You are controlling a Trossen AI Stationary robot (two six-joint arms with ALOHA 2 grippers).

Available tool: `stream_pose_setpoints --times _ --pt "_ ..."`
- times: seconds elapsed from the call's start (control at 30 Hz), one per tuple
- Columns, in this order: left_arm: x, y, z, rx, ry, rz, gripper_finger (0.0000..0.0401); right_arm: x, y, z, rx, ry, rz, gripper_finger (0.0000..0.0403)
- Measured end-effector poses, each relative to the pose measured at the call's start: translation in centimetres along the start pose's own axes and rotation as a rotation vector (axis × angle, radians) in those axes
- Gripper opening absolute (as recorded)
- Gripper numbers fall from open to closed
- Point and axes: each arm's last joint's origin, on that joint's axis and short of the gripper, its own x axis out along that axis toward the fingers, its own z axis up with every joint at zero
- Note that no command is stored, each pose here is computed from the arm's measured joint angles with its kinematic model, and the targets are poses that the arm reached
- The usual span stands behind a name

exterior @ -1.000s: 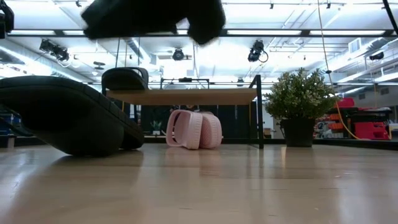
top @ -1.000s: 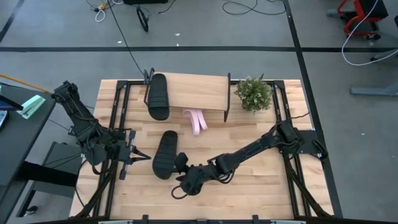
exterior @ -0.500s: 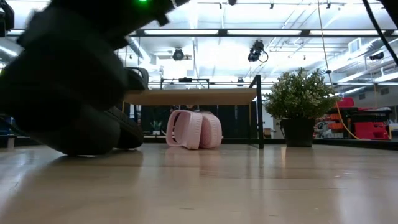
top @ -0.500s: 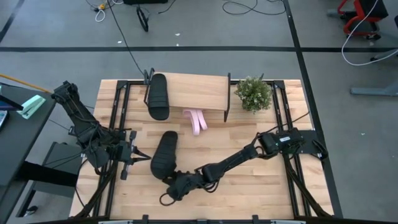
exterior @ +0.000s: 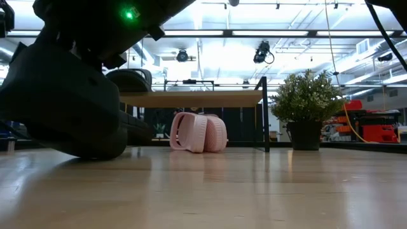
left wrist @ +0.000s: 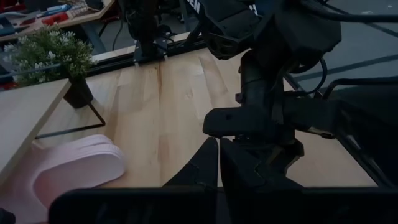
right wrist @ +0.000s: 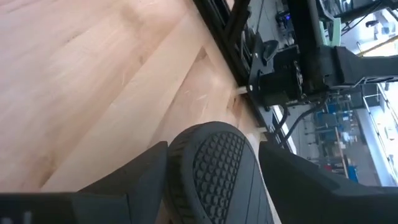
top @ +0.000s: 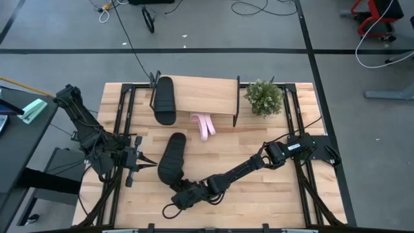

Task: Pick and place slides into the shelf
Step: Put the black slide on the shelf

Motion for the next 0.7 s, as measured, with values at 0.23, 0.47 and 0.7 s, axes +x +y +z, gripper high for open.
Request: stream_pose_setpoints --times 0.23,0.47,0.7 --pt "0.0 0.0 0.0 0.004 0.000 0.000 0.0012 -0.7 1.0 0.3 -0.017 0.010 0.039 0.0258" --pt "0.0 0.0 0.0 0.004 0.000 0.000 0.0014 -0.8 1.4 -0.1 -0.046 0.046 0.077 0.0258" --pt "0.0 0.0 0.0 0.013 0.000 0.000 0.0024 -1.4 1.6 0.2 -0.060 0.075 0.063 0.0258"
